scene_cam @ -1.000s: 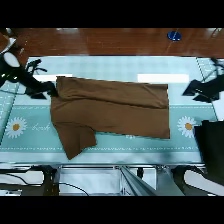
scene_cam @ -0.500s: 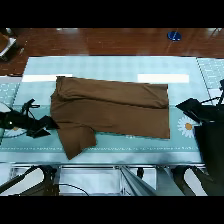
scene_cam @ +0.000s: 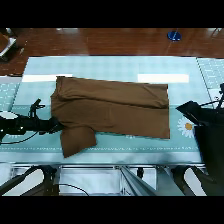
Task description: Fold the shirts.
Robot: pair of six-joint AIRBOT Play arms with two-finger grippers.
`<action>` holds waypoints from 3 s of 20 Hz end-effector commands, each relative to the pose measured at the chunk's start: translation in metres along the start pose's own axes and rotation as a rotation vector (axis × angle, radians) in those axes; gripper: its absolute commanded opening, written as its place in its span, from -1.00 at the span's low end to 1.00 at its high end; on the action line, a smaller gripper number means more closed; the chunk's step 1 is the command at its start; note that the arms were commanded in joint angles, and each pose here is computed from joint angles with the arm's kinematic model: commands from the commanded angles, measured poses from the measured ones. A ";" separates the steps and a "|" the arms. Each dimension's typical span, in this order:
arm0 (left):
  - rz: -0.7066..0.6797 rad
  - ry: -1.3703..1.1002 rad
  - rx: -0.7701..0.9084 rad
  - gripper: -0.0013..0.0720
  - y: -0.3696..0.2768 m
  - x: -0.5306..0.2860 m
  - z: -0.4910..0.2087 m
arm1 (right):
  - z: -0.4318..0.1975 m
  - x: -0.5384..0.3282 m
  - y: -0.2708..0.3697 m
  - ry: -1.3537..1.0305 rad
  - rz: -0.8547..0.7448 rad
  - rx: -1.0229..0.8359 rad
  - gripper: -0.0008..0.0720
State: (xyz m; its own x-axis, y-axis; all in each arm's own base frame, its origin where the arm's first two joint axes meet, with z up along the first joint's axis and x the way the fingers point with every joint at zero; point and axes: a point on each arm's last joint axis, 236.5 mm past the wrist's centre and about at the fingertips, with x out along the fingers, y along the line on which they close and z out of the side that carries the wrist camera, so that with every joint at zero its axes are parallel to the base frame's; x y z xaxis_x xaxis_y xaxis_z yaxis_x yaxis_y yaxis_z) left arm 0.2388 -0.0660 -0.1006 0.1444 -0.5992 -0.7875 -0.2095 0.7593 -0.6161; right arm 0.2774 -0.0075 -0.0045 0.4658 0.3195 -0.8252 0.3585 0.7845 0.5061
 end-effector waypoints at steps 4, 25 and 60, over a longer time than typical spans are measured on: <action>-0.047 0.031 0.051 -0.89 -0.014 0.002 -0.008 | -0.094 0.000 -0.060 0.342 -0.201 0.078 0.72; -0.165 -0.033 0.052 -0.89 -0.050 -0.018 0.018 | -0.062 0.059 0.013 0.424 0.044 -0.121 -0.92; 0.048 -0.407 -0.036 0.95 -0.025 -0.109 0.221 | 0.102 0.099 -0.025 0.085 0.012 0.182 0.73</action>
State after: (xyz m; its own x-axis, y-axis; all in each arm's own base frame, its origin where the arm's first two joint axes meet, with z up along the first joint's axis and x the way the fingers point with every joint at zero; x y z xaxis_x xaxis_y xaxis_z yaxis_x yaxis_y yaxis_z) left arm 0.4525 0.0486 -0.0106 0.3519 -0.4370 -0.8278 -0.2803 0.7945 -0.5387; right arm 0.4099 -0.0561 -0.0445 0.4309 0.3659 -0.8249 0.4434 0.7103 0.5467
